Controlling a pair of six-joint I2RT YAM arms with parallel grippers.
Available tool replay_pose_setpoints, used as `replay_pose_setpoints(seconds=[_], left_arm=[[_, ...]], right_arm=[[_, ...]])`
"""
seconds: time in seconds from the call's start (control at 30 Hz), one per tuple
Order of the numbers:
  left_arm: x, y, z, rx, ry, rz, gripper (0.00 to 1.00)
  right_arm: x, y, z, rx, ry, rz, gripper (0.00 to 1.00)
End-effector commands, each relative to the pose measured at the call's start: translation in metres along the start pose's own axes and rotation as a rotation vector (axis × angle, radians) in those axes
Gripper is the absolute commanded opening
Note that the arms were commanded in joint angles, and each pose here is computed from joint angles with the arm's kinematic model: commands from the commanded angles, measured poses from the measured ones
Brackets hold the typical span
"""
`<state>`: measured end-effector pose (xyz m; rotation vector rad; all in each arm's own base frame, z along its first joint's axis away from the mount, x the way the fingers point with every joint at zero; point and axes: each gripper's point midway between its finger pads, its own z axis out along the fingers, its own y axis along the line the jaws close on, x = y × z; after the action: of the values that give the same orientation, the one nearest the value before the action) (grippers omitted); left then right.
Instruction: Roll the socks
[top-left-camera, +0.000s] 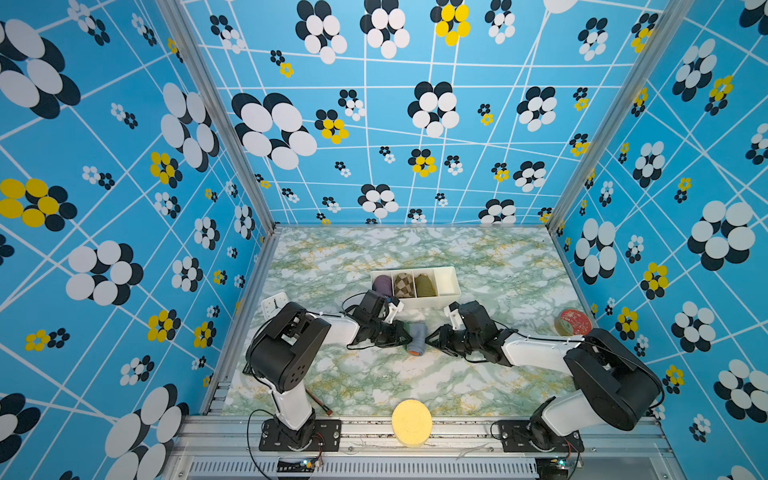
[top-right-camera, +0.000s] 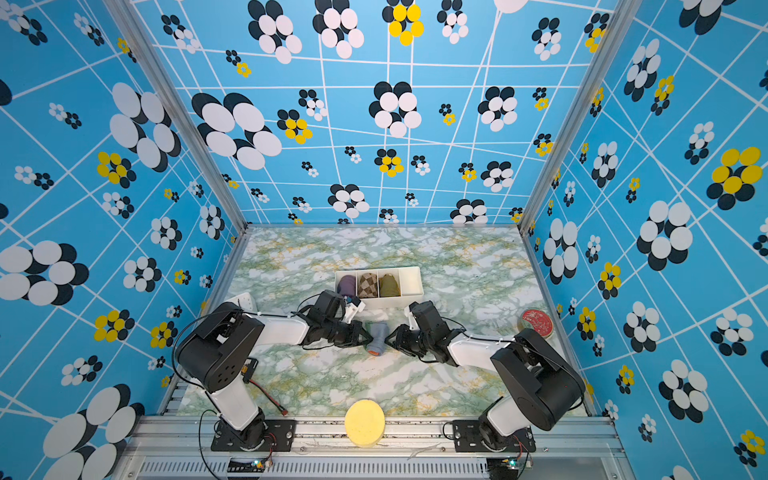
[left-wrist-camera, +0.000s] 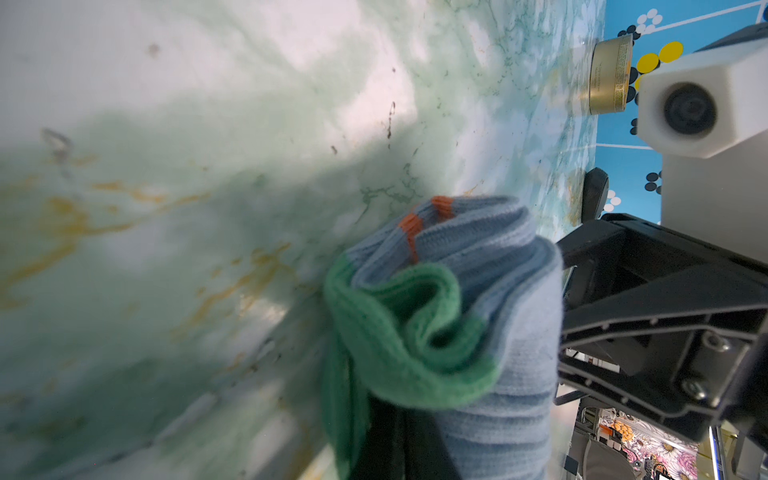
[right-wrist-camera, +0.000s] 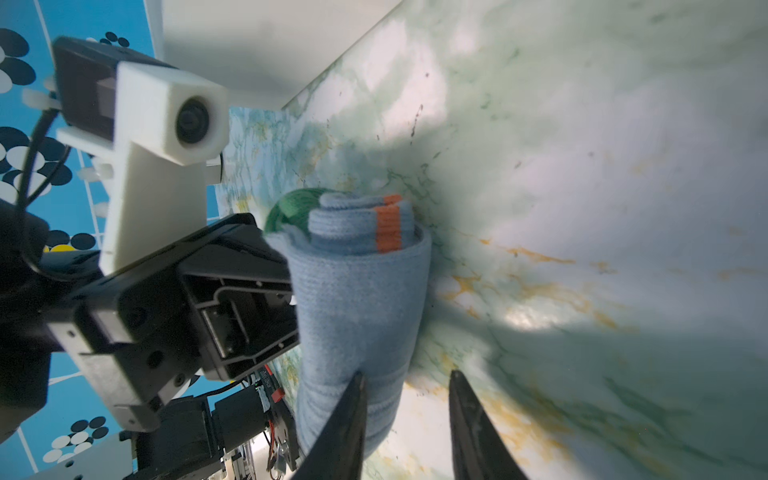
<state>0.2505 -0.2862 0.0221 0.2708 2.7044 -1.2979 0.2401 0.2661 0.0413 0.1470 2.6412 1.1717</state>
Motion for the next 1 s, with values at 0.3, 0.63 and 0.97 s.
replay_pose_setpoints(seconds=[0.3,0.63,0.97], left_arm=[[0.053,0.071,0.002,-0.286,0.137,-0.163,0.07],[0.053,0.070,0.003,-0.287,0.144,-0.160,0.07],[0.055,0.070,0.005,-0.287,0.151,-0.158,0.07]], right_arm=[[-0.008,0.030,0.011,-0.103,0.007,-0.024,0.36],[-0.007,0.036,0.018,-0.125,0.025,-0.027,0.40],[-0.001,0.040,0.030,-0.116,0.059,-0.039,0.42]])
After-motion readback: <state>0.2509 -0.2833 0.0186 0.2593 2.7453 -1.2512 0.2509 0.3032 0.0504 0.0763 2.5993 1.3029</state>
